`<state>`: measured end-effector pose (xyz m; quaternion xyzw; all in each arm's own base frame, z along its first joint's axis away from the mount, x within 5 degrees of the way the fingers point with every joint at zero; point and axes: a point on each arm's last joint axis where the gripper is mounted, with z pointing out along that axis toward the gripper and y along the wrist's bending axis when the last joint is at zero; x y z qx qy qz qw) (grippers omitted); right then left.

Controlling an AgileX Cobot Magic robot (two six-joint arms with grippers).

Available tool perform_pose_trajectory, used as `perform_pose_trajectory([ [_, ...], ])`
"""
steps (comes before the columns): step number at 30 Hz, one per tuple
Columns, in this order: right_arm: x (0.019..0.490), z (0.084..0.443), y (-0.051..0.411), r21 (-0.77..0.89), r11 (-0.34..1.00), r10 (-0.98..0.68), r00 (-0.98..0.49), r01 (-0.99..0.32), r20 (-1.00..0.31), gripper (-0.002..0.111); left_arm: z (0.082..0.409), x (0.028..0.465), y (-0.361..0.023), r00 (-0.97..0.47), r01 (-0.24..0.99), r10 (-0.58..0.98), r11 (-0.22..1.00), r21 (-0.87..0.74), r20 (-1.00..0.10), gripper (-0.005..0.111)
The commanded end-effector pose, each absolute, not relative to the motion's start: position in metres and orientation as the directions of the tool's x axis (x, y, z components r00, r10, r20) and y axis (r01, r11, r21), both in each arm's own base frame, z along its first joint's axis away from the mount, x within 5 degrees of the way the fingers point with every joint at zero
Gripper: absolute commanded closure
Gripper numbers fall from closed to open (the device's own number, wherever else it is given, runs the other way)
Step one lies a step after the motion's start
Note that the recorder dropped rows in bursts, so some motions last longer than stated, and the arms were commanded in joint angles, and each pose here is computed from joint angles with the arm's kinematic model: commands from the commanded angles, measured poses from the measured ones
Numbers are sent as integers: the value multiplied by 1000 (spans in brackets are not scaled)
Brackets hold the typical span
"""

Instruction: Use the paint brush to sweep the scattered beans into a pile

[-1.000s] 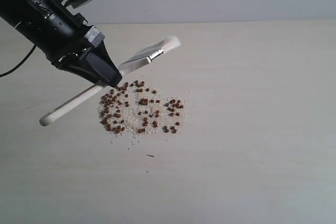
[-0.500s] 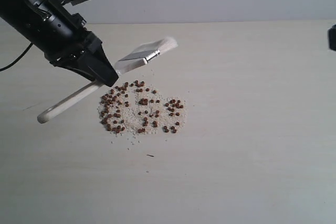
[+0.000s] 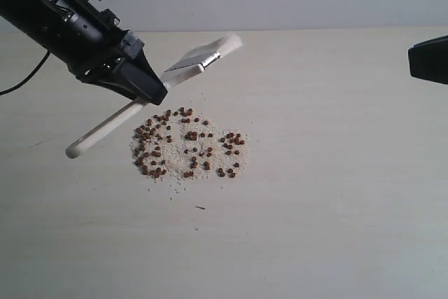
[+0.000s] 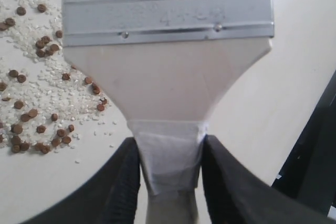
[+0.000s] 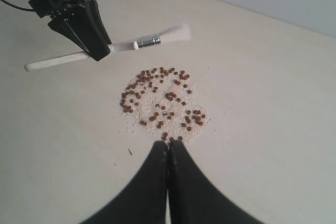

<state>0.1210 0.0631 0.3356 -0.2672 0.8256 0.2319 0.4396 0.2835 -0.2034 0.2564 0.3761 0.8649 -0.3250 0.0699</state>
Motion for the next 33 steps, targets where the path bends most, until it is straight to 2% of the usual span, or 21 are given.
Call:
perform_pose_trajectory([
  [1, 122, 335, 63, 194, 761, -196, -506, -618, -840, 108, 261, 279, -204, -700, 701, 615, 496, -513, -363, 107],
  [3, 121, 335, 63, 225, 767, -173, -532, -601, -829, 108, 262, 277, -204, -718, 680, 606, 504, -533, -343, 107],
  [6, 119, 334, 65, 260, 758, -167, -562, -599, -810, 108, 263, 274, -205, -827, 530, 517, 584, -614, -222, 107],
  [8, 117, 333, 67, 237, 735, -209, -544, -636, -812, 108, 263, 272, -204, -884, 417, 450, 641, -644, -125, 107],
  [11, 113, 330, 71, 165, 679, -312, -485, -715, -817, 108, 264, 272, -206, -922, 323, 382, 671, -668, -62, 107],
  [15, 108, 321, 75, 63, 606, -444, -402, -793, -801, 102, 263, 273, -206, -945, 247, 328, 697, -673, -6, 107],
  [21, 108, 315, 80, -89, 485, -573, -239, -870, -784, 93, 256, 275, -210, -948, 212, 316, 687, -695, 23, 107],
  [23, 112, 313, 83, -105, 470, -592, -225, -877, -774, 91, 253, 277, -212, -949, 198, 313, 681, -706, 36, 107],
  [25, 120, 311, 85, -39, 543, -534, -309, -839, -787, 89, 251, 278, -215, -948, 192, 317, 655, -731, 35, 107],
  [28, 135, 310, 90, 183, 676, -323, -510, -714, -797, 87, 252, 280, -222, -946, 192, 325, 583, -789, 10, 107],
  [30, 145, 307, 93, 349, 727, -167, -644, -592, -746, 82, 255, 281, -226, -952, 163, 307, 544, -823, 14, 107],
  [33, 155, 299, 99, 410, 729, -167, -723, -549, -671, 72, 257, 281, -227, -952, 165, 305, 515, -841, 0, 107],
])
